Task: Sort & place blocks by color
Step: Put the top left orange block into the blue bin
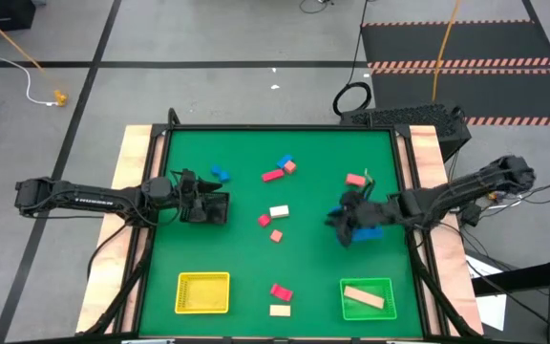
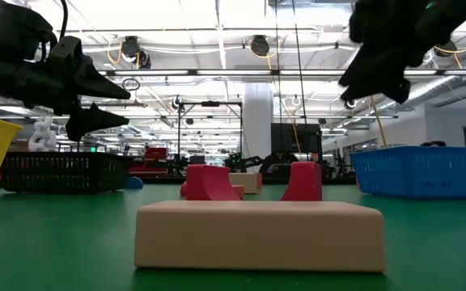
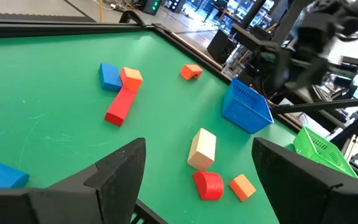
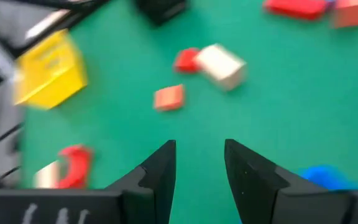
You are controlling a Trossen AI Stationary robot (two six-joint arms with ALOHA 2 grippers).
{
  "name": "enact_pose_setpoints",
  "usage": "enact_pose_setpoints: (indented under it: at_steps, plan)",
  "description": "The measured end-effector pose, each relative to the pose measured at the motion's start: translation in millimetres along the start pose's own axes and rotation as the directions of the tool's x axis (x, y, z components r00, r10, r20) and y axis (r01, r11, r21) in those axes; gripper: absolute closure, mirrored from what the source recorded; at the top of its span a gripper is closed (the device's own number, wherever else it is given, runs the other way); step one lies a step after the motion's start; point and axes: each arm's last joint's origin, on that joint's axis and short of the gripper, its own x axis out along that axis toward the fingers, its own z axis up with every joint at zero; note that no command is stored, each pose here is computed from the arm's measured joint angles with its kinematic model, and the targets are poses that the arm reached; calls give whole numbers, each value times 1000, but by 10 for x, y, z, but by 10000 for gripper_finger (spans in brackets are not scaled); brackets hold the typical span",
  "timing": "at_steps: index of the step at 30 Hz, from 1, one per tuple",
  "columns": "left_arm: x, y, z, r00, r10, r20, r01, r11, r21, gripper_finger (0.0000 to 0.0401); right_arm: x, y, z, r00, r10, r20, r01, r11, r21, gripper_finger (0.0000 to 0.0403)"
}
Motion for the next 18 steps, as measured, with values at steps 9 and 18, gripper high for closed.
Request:
enact_pose_setpoints:
  at_steps: [9,18]
  plan:
    - [0,0,-1,1000,0,0,0,1000,0,107,70,-554,254,976,-206,-69,210,976,61,233]
    - [0,0,0,1000,0,0,0,1000,0,107,32,-899,347,931,-347,-111,337,937,-95,177]
